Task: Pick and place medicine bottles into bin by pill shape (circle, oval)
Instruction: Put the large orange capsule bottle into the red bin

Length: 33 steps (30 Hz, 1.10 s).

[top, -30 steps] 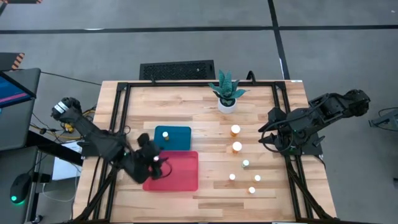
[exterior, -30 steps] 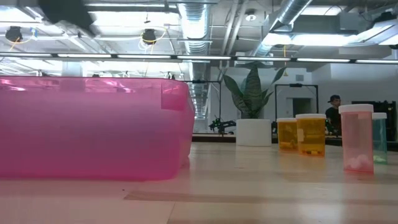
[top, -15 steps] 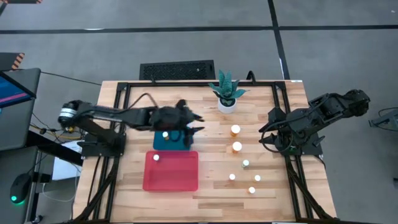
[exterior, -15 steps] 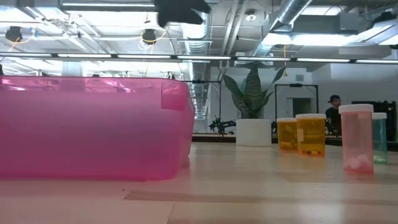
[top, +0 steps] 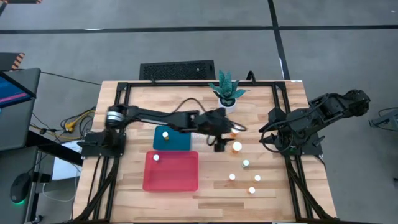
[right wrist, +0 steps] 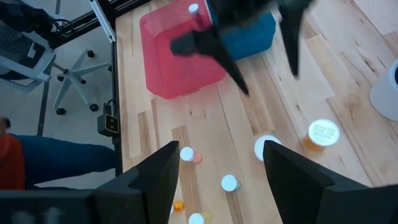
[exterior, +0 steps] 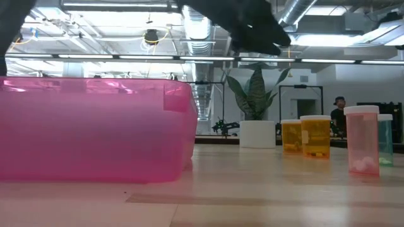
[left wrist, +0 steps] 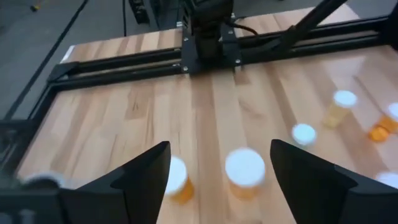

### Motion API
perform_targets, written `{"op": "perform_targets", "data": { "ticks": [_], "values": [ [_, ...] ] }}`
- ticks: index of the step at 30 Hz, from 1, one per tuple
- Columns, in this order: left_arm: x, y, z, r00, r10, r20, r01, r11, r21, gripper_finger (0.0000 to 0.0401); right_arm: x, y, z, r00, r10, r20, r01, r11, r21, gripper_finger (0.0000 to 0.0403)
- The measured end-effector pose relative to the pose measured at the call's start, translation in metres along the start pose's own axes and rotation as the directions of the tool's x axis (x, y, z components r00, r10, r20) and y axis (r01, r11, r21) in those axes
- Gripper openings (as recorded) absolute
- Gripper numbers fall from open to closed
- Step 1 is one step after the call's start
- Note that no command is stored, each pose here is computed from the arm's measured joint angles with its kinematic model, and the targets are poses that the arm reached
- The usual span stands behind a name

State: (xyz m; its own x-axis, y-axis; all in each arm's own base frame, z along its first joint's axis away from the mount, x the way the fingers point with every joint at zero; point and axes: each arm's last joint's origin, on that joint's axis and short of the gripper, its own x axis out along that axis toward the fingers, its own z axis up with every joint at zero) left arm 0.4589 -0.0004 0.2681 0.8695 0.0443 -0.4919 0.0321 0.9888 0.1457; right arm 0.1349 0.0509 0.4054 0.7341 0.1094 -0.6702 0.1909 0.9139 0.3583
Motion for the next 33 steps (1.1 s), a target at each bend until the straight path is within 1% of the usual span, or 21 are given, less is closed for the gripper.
{"op": "perform_targets", "data": {
  "ticks": [3, 7, 10, 14, 16, 18, 20, 23, 25, 33],
  "values": [
    [0.026, 0.011, 0.001, 1.0, -0.02, -0.004, 0.02, 1.0, -0.007, 0.0275, 0.0, 0.0, 0.0, 1.0, 0.0, 0.0, 0.0, 1.0, 0.0, 0.024],
    [0.059, 0.028, -0.009, 0.998, -0.017, -0.052, 0.017, 1.0, -0.007, 0.0275, 0.0, 0.0, 0.0, 1.0, 0.001, 0.001, -0.001, 1.0, 0.0, 0.024],
    [0.076, 0.039, -0.017, 0.997, -0.008, -0.076, 0.008, 1.0, -0.008, 0.0275, 0.0, 0.0, 0.0, 1.0, 0.001, 0.001, -0.001, 1.0, 0.0, 0.024],
    [0.088, 0.05, -0.027, 0.996, -0.051, -0.071, 0.049, 0.998, -0.028, 0.0275, 0.0, 0.0, 0.0, 1.0, 0.001, 0.001, -0.001, 1.0, 0.0, 0.024],
    [0.09, 0.053, -0.034, 0.993, -0.053, -0.109, 0.05, 0.998, -0.034, 0.0275, 0.0, 0.0, 0.0, 1.0, 0.001, 0.001, -0.001, 1.0, 0.0, 0.024],
    [0.098, 0.055, -0.04, 0.993, -0.05, -0.103, 0.048, 0.999, -0.024, 0.0275, 0.0, 0.0, 0.0, 1.0, 0.001, 0.001, -0.001, 1.0, 0.0, 0.024],
    [0.1, 0.055, -0.049, 0.985, -0.062, -0.16, 0.058, 0.998, -0.03, 0.0275, 0.0, 0.0, 0.0, 1.0, 0.001, 0.001, -0.001, 1.0, 0.0, 0.024],
    [0.107, 0.054, -0.056, 0.985, -0.065, -0.159, 0.064, 0.998, -0.009, 0.0275, 0.0, 0.0, 0.0, 1.0, 0.001, 0.001, -0.001, 1.0, 0.0, 0.024],
    [0.109, 0.052, -0.062, 0.977, -0.076, -0.198, 0.074, 0.997, -0.016, 0.0275, 0.0, 0.0, 0.0, 1.0, 0.0, 0.001, 0.0, 1.0, 0.0, 0.024],
    [0.113, 0.049, -0.065, 0.977, -0.078, -0.198, 0.079, 0.997, -0.003, 0.0275, 0.0, 0.0, 0.0, 1.0, 0.001, 0.001, -0.001, 1.0, 0.001, 0.024]
  ]
}}
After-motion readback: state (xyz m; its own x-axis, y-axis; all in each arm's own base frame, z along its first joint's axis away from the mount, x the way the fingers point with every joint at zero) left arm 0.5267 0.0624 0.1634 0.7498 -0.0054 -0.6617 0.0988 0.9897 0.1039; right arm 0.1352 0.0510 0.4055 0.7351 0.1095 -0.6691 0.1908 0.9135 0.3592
